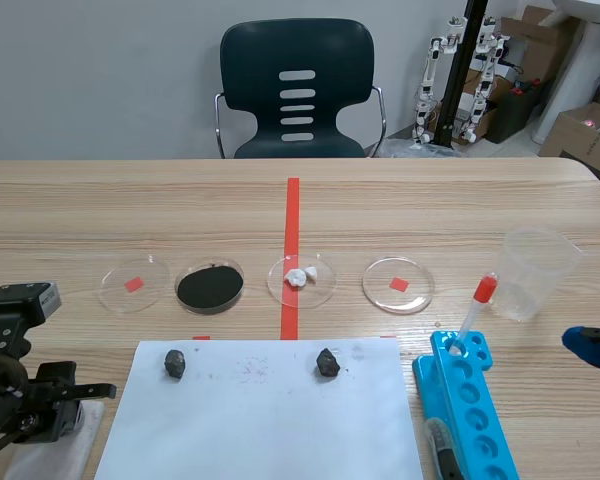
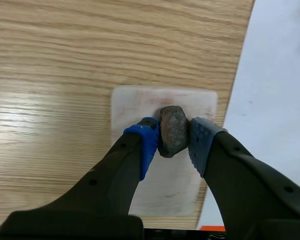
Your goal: Rub the mineral on the streak plate
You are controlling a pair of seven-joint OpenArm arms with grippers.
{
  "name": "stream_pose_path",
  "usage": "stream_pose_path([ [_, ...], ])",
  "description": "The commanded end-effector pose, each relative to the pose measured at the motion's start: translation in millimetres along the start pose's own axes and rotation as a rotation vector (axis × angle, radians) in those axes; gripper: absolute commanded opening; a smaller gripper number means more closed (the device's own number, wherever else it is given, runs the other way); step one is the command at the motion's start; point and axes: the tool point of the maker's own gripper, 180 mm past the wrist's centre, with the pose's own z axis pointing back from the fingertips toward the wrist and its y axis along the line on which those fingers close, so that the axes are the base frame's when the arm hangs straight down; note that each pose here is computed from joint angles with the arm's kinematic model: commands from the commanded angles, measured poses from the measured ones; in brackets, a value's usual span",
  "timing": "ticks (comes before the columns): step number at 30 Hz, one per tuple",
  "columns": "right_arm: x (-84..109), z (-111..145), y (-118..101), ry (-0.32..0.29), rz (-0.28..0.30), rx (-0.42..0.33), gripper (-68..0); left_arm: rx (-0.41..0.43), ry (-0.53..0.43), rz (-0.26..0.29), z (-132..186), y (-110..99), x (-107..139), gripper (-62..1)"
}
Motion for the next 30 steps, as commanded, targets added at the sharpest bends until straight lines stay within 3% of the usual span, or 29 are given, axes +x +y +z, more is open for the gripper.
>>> stream_pose_path([
  [1,13.1,-3.5,-2.8,-0.046,0.008,-0.002,0.4,-0.042,-0.013,0.009,2.8,-9.8,4.3,-53.9],
  [7,13.1,-3.5,-2.8,-0.046,0.008,-0.002,0.4,-0.086,-0.016,0.026,3.5,-17.7,5.7,-53.9],
  [15,13.1,-3.5,-2.8,-0.046,0.008,-0.002,0.4,0.105,-0.004,-0.066,3.8,16.6,3.9,-53.9],
  [20,13.1,-3.5,-2.8,-0.046,0.008,-0.002,0.4,0.138,-0.007,-0.083,4.5,22.4,4.8,-53.9],
  [23,13.1,-3.5,-2.8,-0.046,0.008,-0.002,0.4,0.125,-0.008,-0.073,4.2,20.1,4.8,-53.9],
  [30,13.1,-3.5,-2.8,-0.046,0.008,-0.002,0.4,-0.03,0.007,0.002,2.9,-7.7,1.3,-53.9],
])
